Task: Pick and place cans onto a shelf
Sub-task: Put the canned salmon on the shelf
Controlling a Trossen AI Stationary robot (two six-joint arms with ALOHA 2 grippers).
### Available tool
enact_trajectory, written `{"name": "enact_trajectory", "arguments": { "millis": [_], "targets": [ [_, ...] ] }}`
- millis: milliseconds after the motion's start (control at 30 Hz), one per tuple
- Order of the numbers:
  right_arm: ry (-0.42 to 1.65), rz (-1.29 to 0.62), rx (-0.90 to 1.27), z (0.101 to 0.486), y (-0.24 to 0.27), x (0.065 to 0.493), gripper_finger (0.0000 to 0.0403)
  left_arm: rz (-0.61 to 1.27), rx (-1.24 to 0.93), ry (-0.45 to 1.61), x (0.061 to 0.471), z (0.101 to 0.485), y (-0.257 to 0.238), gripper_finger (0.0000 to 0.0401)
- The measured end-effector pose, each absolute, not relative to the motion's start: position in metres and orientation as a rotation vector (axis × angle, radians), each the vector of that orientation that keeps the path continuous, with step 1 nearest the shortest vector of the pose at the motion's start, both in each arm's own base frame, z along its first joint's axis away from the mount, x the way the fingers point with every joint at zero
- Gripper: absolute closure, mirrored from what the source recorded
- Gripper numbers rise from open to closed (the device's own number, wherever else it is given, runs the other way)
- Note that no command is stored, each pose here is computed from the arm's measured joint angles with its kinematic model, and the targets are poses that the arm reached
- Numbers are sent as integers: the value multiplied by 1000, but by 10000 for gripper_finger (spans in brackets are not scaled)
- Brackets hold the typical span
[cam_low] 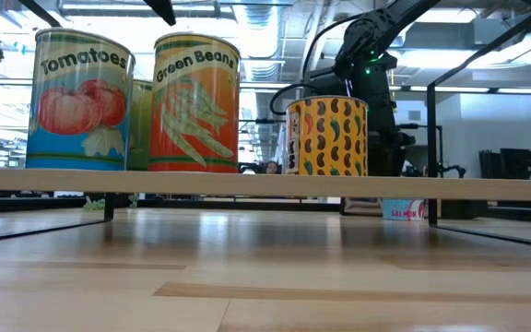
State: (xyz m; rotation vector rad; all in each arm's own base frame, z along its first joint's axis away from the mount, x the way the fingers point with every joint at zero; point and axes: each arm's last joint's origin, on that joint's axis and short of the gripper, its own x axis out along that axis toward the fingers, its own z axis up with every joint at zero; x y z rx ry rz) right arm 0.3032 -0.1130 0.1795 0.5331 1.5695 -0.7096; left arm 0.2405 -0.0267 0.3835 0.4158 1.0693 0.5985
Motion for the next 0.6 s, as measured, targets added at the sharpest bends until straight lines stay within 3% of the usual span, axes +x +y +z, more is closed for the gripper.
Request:
{"name": "enact_trajectory", "arguments": {
  "millis": [600],
  "targets": [
    [1523,-862,671,174,-114,305,229,601,412,1068,241,384,-27,344]
  ]
}}
